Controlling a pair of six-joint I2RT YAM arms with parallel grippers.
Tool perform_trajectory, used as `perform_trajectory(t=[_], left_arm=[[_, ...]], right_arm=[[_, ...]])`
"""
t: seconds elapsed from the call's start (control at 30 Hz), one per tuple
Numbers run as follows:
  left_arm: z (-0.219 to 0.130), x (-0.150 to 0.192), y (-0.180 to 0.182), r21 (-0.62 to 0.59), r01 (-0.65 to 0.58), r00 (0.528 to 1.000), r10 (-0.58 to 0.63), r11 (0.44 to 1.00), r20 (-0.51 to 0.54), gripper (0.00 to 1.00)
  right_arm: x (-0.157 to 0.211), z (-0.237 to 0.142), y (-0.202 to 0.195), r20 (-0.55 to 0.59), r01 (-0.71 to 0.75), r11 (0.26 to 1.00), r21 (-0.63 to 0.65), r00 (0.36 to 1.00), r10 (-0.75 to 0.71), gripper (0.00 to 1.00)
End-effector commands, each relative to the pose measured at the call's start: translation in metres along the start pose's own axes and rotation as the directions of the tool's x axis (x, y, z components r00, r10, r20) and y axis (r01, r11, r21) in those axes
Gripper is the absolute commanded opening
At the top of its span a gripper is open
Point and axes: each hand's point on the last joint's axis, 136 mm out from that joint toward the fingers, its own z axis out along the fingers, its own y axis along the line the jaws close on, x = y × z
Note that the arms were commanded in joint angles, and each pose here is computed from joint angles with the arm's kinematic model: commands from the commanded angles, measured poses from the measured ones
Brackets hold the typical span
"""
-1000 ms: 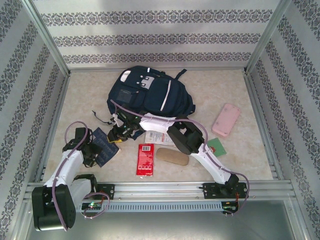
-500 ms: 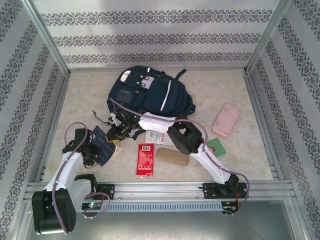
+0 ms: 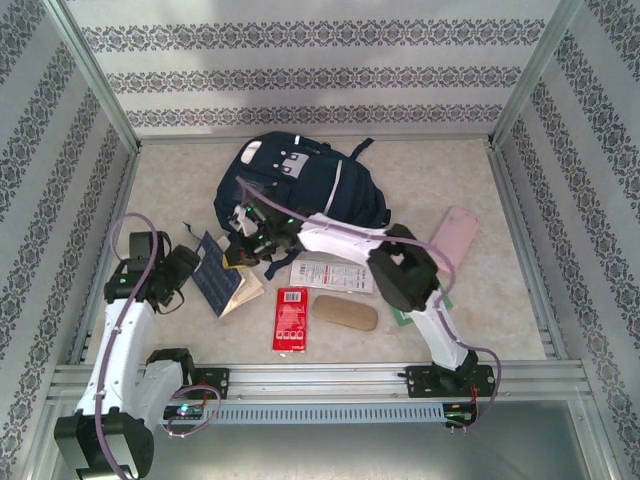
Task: Pack the student bag
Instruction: Pick up the book from the bottom-left of the table.
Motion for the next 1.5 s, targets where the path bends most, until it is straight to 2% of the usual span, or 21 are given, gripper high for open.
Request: perform_trajectory(t=[0.0,0.1,0.2,0.33,0.4,0.5,0.57,0.93,1.03,1.2,1.33,1.47], left_arm=[[-0.026,-0.014,-0.008,-0.020,-0.112,0.993,0.112,0.994,0.040,0.87],[-0.034,-0.016,-0.037,0.077,-0.134,0.991,0.133,0.988,0.015,0.91],[-0.038,-0.008,-0.082,0.291,-0.152,0.985,0.169,0.944,-0.034,0.92],[-0.049,0.003,-0.132,0.532,-0.111,0.976,0.193,0.840,-0.101,0.92],[-0.054,0.009,-0.153,0.645,-0.063,0.971,0.195,0.762,-0.136,0.91],[-0.059,0.014,-0.170,0.726,-0.014,0.969,0.188,0.688,-0.159,0.90],[-0.061,0.017,-0.175,0.746,-0.006,0.968,0.191,0.665,-0.162,0.90],[-0.053,0.016,-0.173,0.715,-0.026,0.968,0.197,0.698,-0.158,0.89],[-0.052,0.017,-0.175,0.727,-0.018,0.966,0.198,0.686,-0.163,0.89],[-0.057,0.018,-0.192,0.784,0.019,0.963,0.198,0.620,-0.180,0.84],[-0.066,0.019,-0.209,0.842,0.063,0.962,0.193,0.536,-0.195,0.79],[-0.078,0.030,-0.223,0.877,0.081,0.955,0.215,0.474,-0.205,0.70]], right_arm=[[-0.027,-0.054,0.049,0.168,0.080,0.993,-0.089,0.984,-0.065,0.00],[-0.029,-0.082,0.061,0.229,0.089,0.987,-0.135,0.972,-0.057,0.00],[-0.027,-0.105,0.072,0.272,0.104,0.979,-0.176,0.961,-0.054,0.00],[-0.024,-0.132,0.078,0.323,0.110,0.969,-0.223,0.946,-0.033,0.00],[-0.023,-0.141,0.081,0.337,0.102,0.957,-0.273,0.942,-0.004,0.00],[-0.024,-0.153,0.084,0.348,0.083,0.931,-0.355,0.936,0.049,0.00],[-0.024,-0.161,0.088,0.355,0.084,0.913,-0.400,0.932,0.069,0.00],[-0.017,-0.193,0.108,0.389,0.126,0.873,-0.472,0.918,0.078,0.00],[-0.012,-0.200,0.112,0.396,0.140,0.867,-0.477,0.916,0.070,0.00],[-0.005,-0.201,0.112,0.389,0.141,0.852,-0.504,0.918,0.078,0.00],[-0.003,-0.198,0.106,0.386,0.133,0.850,-0.509,0.918,0.088,0.00],[-0.002,-0.197,0.097,0.393,0.126,0.856,-0.501,0.915,0.095,0.00]])
